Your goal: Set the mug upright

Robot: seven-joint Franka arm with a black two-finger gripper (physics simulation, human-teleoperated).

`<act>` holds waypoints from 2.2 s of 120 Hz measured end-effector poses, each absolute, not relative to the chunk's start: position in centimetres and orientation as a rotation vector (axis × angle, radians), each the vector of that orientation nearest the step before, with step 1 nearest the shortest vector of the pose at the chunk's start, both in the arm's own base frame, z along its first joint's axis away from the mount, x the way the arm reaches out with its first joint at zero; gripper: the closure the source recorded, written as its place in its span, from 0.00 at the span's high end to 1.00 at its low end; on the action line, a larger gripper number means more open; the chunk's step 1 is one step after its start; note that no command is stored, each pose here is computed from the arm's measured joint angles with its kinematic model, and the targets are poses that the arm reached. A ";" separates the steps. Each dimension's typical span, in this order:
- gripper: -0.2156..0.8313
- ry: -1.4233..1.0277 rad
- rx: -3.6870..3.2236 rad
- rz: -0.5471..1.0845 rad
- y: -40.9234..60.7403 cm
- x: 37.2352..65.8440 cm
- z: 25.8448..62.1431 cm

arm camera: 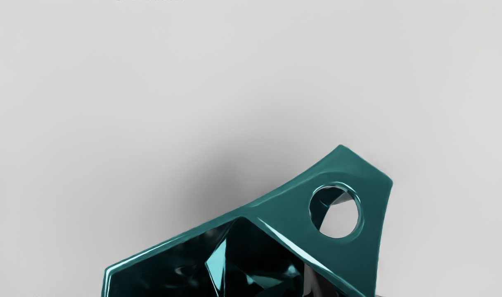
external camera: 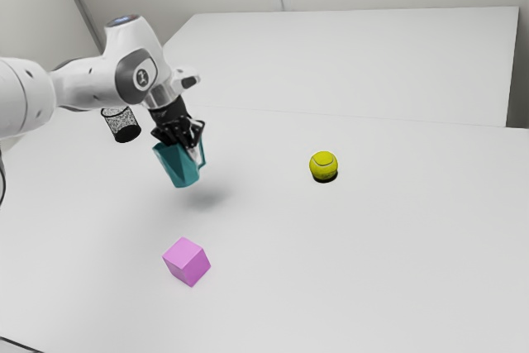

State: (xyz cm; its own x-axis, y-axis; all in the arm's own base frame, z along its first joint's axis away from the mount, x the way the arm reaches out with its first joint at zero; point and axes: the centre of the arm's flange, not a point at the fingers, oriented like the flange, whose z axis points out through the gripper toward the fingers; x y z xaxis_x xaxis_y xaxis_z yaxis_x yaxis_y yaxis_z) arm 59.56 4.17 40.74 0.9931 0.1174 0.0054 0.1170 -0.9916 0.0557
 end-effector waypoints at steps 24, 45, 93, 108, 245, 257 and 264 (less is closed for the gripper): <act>0.04 0.172 3.144 0.133 3.8 58.0 39.5; 0.04 0.197 3.147 0.190 3.0 57.6 38.3; 0.04 0.322 3.129 0.190 2.4 57.2 35.2; 0.04 0.354 3.123 0.187 2.4 57.4 34.2; 0.78 0.285 3.152 0.408 -0.6 59.0 53.4; 0.79 0.234 3.184 0.403 -1.8 58.9 56.4; 0.79 0.207 3.199 0.382 -2.6 58.7 57.4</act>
State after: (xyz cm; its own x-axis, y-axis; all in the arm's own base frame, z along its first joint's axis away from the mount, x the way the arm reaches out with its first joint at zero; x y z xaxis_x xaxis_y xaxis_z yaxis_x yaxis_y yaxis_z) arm 58.72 -2.62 57.42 0.9638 0.1165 0.2397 0.1370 -0.9880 -0.0709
